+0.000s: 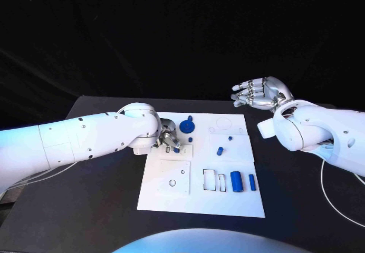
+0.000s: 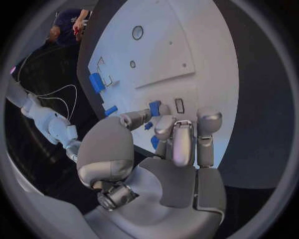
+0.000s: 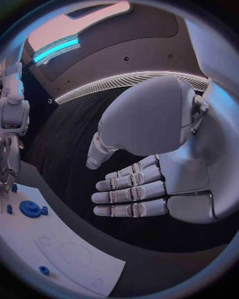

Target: Assemble the parts on the task board

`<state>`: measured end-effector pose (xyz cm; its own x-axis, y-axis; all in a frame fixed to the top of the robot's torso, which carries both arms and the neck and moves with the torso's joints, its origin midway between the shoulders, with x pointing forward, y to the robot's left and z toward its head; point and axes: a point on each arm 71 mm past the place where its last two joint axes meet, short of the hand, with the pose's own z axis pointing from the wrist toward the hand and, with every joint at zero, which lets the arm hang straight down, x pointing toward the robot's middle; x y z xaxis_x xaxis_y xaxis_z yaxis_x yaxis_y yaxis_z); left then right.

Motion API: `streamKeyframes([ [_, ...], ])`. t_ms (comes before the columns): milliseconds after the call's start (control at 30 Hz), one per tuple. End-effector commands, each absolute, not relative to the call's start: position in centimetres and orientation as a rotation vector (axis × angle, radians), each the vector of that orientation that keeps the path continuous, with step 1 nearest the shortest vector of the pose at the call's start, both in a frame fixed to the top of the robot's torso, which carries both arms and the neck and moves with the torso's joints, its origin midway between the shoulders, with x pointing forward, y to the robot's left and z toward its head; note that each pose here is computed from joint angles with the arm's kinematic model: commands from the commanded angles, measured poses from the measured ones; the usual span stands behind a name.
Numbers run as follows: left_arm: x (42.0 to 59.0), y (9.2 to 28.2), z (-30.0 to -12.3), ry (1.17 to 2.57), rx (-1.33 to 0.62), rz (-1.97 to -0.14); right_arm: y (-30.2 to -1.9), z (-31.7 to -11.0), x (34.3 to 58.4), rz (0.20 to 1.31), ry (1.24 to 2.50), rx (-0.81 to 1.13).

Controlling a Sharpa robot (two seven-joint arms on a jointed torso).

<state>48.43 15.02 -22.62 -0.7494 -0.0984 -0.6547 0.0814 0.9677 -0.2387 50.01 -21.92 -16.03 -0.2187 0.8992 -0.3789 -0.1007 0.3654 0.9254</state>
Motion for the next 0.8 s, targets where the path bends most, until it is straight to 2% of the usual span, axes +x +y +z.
streamKeyframes([
  [33,48.12,14.77,-22.95,2.427,0.006,-0.337,-21.73,-16.01,49.93,1.125,1.496,0.743],
  [800,48.26,15.06,-23.01,2.428,-0.002,-0.330,-21.73,-16.07,49.87,1.130,1.501,0.741],
])
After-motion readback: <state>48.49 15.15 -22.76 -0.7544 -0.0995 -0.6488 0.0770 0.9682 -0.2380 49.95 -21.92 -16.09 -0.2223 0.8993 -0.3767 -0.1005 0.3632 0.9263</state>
